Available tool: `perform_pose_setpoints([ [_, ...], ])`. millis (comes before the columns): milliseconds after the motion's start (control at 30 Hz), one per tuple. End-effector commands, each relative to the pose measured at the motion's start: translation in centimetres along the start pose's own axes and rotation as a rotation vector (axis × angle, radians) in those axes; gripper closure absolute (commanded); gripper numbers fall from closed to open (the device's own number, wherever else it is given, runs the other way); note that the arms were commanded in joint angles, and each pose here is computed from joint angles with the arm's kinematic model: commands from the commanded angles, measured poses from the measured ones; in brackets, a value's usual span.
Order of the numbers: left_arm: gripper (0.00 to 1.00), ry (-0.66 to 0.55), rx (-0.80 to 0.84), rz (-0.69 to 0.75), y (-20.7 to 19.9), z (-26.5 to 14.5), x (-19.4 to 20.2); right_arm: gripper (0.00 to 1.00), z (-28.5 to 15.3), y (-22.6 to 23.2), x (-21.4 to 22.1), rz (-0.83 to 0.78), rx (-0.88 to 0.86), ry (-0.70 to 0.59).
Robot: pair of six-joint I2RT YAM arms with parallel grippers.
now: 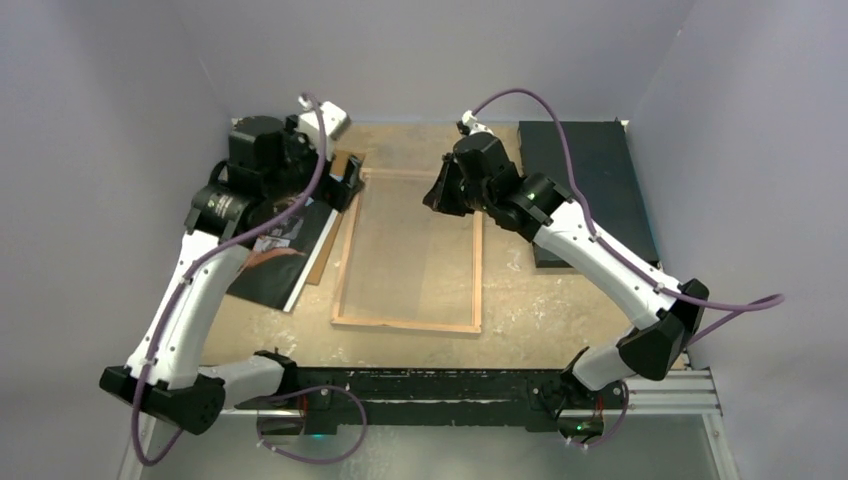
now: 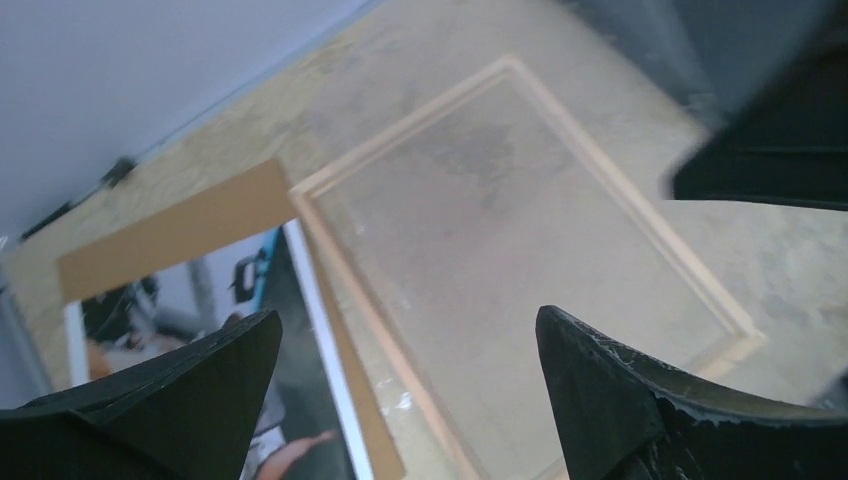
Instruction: Put the photo into the frame
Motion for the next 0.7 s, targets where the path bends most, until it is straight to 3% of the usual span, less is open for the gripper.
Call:
perform_pose_setpoints([
  [0,0.04,0.052,-0.132,-0.111,8.0,1.7,2.0,1.00,-1.9,1.4,-3.1,-0.110,-0.070,-0.088],
  [133,0.08,0.127,-0.205,-0.175,14.1,3.7,6.2,1.00,-1.9,2.8,-3.7,-0.164,-0.162,-0.100],
  [300,0.18,0.257,-0.243,-0.239,18.0,6.3,12.7,1.00,-2.0,2.9,-4.9,-0.167,-0.246,-0.111],
  [400,0.30,0.296,-0.242,-0.240,18.3,7.2,15.7,1.00,-2.3,2.1,-5.1,-0.136,-0.283,-0.119],
  [533,0.55,0.347,-0.138,-0.306,16.5,8.1,18.8,1.00,-1.8,0.5,-4.3,-0.098,-0.336,-0.108],
  [667,0.63,0.380,-0.050,-0.385,14.7,8.8,20.8,1.00,-1.4,-0.6,-3.6,-0.028,-0.406,-0.097],
])
Point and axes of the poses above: each gripper's point midway between its finger pads, its own z axis out along the fingers, its own y axis along the line the jaws close on, x = y × z, the point moved 1 cm from there along -z, back along the fingers, and after that the axes turned 12 degrees about -z, right-handed, at the moved point
